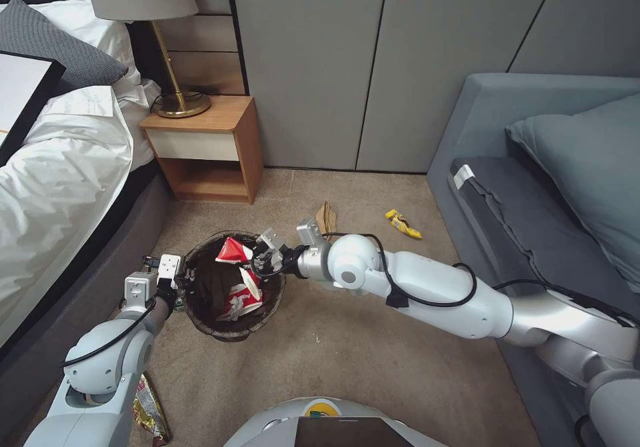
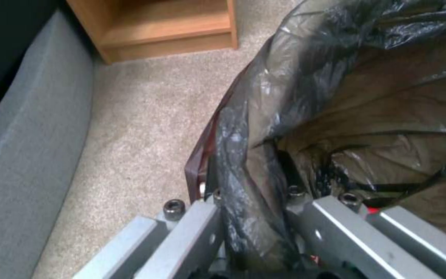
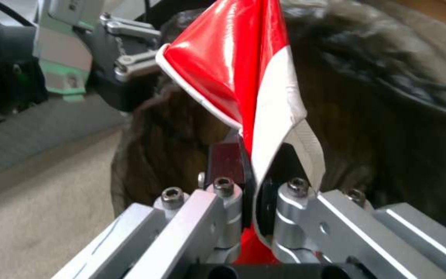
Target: Pick up the trash bin, then pick up the garbage from the floor and place it into the trash bin.
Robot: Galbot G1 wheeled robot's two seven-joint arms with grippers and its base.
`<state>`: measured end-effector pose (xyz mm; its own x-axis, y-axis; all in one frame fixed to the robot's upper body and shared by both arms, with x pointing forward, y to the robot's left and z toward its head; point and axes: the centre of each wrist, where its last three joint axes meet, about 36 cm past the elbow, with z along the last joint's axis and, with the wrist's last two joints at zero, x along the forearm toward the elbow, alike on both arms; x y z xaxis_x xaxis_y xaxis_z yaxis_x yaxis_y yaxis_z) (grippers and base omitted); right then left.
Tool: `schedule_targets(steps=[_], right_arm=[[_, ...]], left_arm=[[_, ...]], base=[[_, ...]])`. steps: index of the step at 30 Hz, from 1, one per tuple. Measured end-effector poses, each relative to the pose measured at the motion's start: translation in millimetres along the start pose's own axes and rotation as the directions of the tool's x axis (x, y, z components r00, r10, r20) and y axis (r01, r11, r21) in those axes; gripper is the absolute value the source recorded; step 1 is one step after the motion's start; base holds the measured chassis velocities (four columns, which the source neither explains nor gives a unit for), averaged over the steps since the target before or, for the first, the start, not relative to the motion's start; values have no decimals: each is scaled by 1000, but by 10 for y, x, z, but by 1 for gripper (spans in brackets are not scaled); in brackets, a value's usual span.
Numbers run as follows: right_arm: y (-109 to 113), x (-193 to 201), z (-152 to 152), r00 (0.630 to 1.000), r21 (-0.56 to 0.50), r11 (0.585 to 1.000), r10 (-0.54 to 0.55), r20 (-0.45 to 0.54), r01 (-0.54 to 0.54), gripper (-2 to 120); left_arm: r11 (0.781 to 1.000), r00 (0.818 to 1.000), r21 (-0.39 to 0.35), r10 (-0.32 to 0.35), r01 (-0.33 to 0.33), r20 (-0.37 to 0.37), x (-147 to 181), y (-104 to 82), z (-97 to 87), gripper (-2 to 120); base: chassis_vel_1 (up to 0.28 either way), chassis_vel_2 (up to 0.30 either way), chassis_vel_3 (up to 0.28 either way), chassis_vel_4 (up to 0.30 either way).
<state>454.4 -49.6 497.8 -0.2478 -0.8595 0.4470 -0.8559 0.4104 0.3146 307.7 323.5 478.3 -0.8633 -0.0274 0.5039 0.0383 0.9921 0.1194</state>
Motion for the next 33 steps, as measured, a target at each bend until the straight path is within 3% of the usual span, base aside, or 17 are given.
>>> schedule_targets(steps=[12, 33], right_arm=[[190, -400, -32, 999, 2, 999, -35, -15, 35, 2], [186, -505, -286, 999, 5, 1000, -6, 31, 6, 77]], left_arm=[[1000, 1000, 5, -1, 1, -9, -46, 17, 23, 0], [1000, 1000, -2, 6, -6, -11, -22, 24, 26, 0]], base=[[0, 0, 0, 0], [0, 0, 0, 0]])
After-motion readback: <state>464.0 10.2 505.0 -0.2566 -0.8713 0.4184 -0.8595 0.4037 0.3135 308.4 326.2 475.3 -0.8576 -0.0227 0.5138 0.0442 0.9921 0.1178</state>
